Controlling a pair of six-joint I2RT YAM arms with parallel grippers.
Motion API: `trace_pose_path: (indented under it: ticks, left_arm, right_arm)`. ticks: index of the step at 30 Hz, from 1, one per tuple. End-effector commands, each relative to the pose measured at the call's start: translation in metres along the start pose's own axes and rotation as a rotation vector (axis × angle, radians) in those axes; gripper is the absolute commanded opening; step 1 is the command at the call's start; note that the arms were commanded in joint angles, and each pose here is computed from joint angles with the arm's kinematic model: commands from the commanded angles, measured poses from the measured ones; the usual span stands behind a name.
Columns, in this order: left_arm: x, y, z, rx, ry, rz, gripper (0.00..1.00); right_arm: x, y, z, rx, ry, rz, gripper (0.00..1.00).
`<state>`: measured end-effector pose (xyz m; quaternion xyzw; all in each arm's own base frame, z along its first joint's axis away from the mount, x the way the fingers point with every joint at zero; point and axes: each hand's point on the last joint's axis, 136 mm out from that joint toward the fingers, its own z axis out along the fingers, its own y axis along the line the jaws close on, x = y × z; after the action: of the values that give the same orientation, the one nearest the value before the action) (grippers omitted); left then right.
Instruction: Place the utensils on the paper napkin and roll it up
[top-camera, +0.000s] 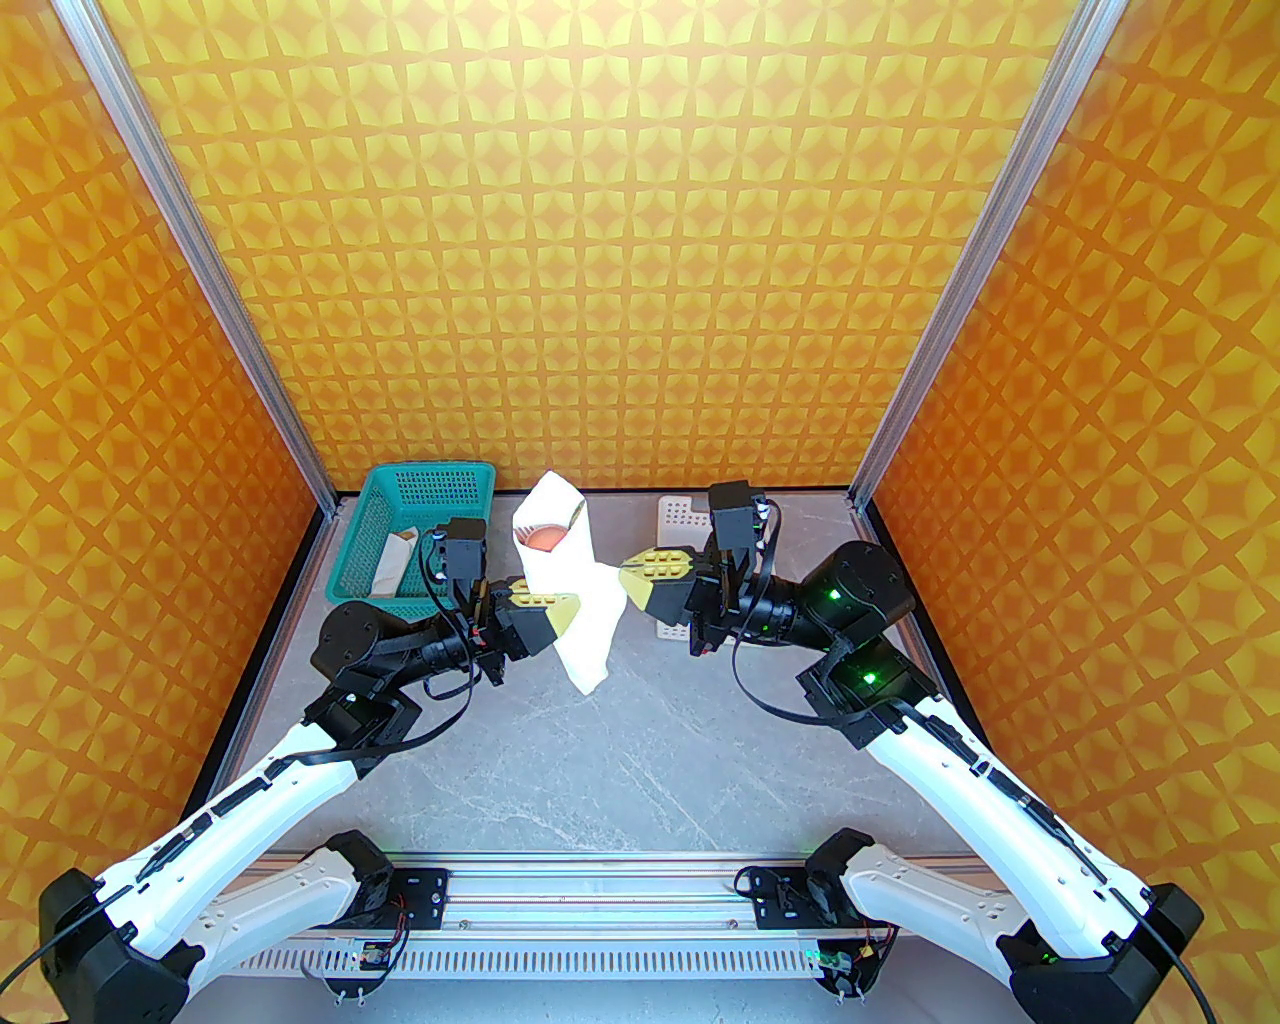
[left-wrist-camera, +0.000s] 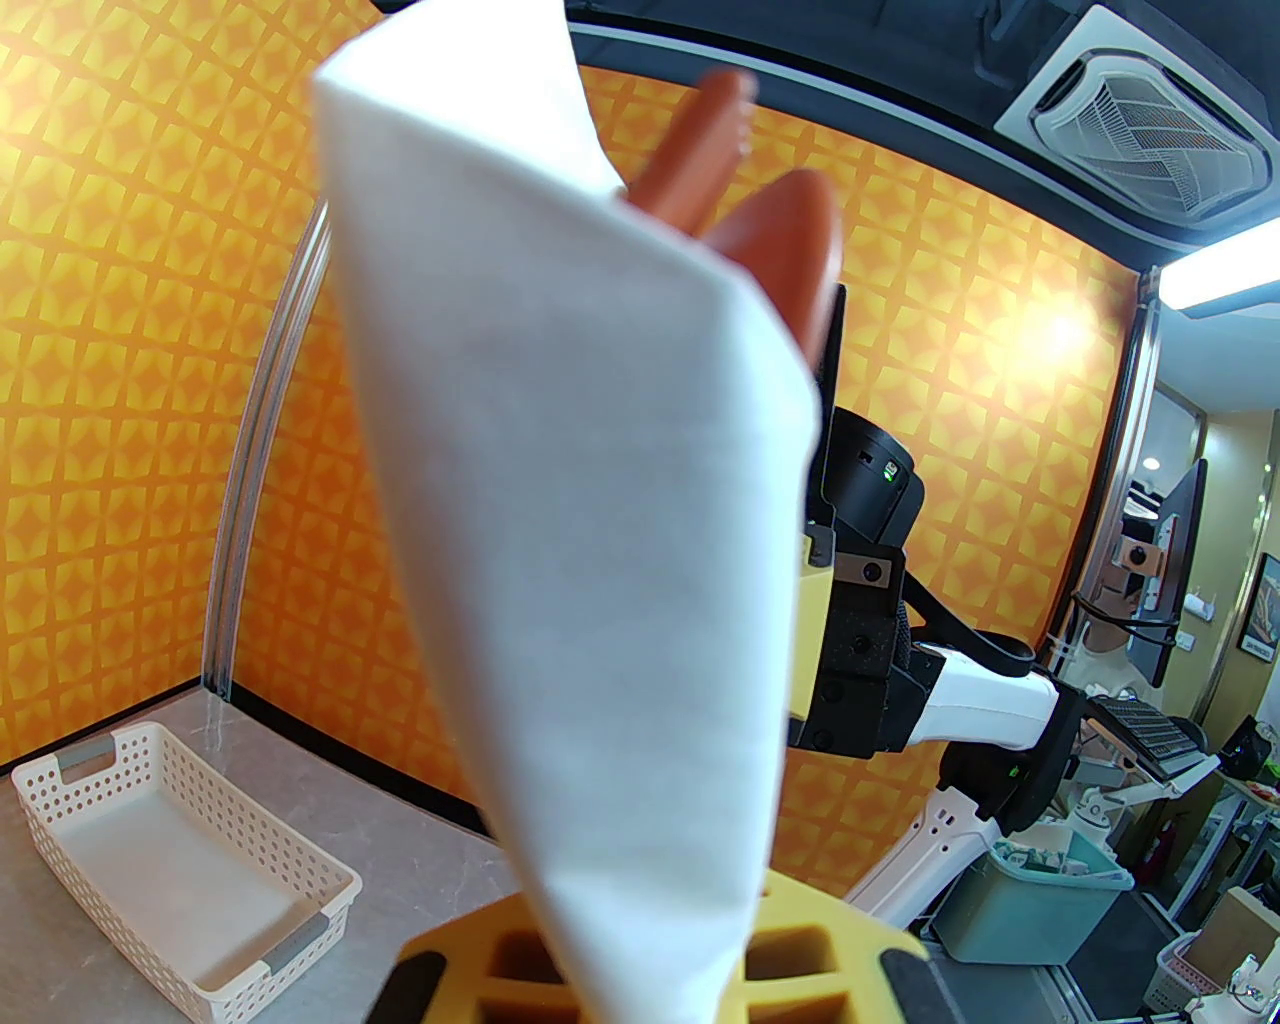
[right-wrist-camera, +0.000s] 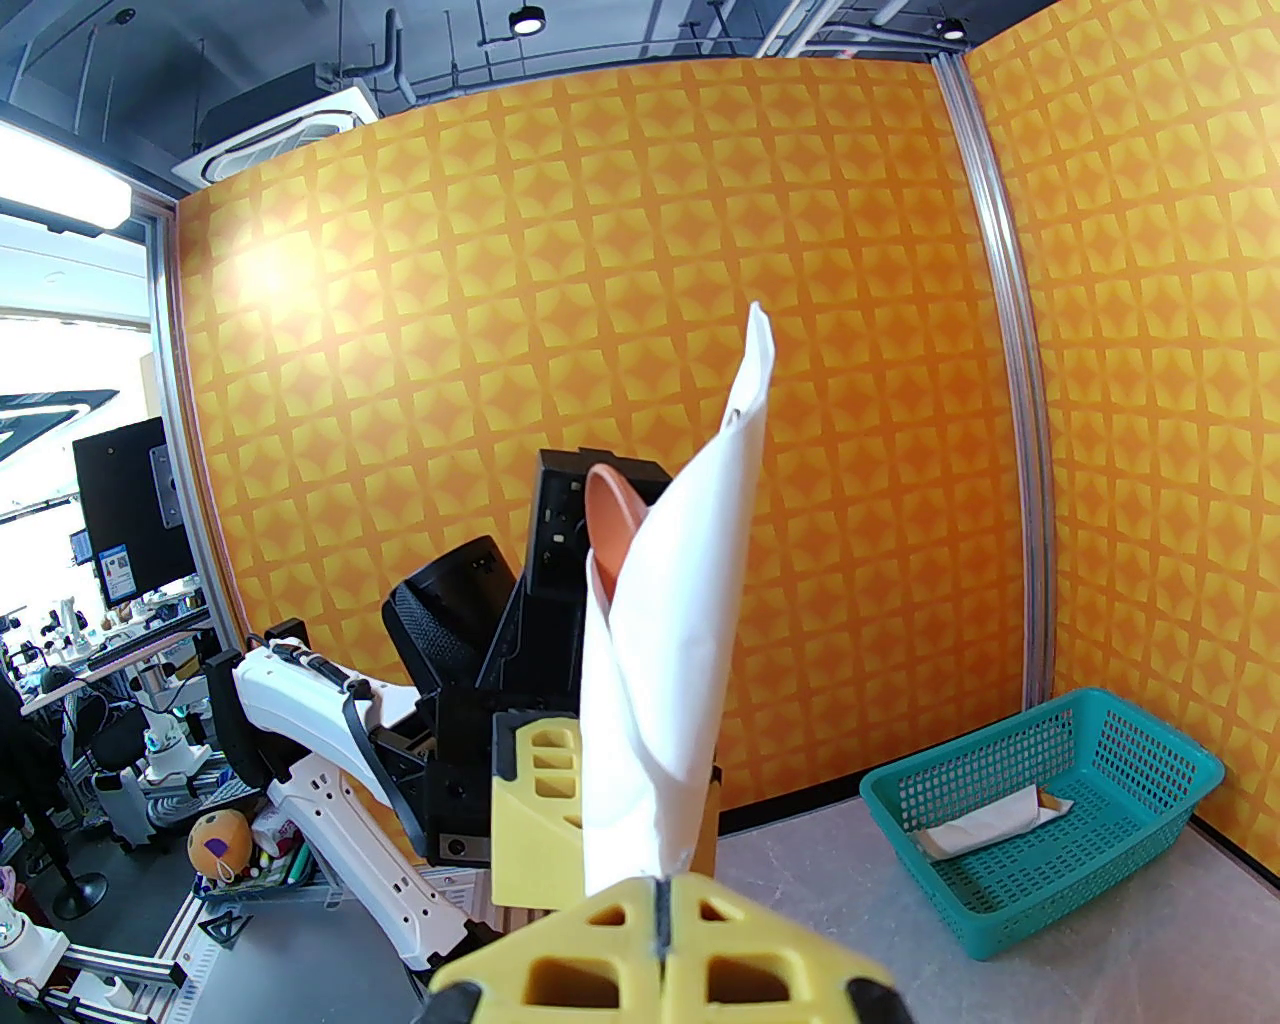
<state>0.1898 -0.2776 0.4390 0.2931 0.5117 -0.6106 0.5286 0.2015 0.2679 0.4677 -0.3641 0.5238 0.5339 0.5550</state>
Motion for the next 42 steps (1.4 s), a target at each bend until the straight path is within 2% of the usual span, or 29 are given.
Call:
trace_pose_path:
  ticks: [1,14,19,23,26,30,36,42]
  left_arm:
    - [-0.005,-0.005,-0.001,0.001,-0.016,0.026,0.00]
    - [-0.009,-0.011,-0.004,0.011,-0.028,0.038,0.00]
    - [-0.011,-0.012,-0.004,0.015,-0.034,0.043,0.00]
    - [-0.009,-0.011,-0.003,0.014,-0.031,0.039,0.00]
    - [-0.008,-0.010,-0.003,0.013,-0.029,0.037,0.00]
    - [-0.008,-0.005,-0.003,-0.013,-0.033,0.040,0.00]
    - [-0.008,0.014,-0.008,-0.126,-0.060,0.059,0.00]
    - [-0.009,0.022,-0.011,-0.183,-0.054,0.076,0.00]
  right_arm:
    - [-0.020,-0.002,-0.002,0.011,-0.031,-0.025,0.00]
    - [-0.027,-0.013,0.004,-0.032,-0.035,-0.010,0.00]
    - [-0.016,-0.024,0.011,-0.047,-0.030,0.036,0.00]
    - [-0.013,-0.030,0.015,-0.044,-0.027,0.050,0.04]
    - [-0.010,-0.037,0.018,-0.027,-0.013,0.066,0.12]
    - [-0.004,-0.051,0.013,0.078,0.020,0.051,0.28]
    - [0.001,-0.055,-0.015,0.257,0.079,-0.021,0.44]
    - [0.013,-0.038,-0.049,0.360,0.118,-0.114,0.63]
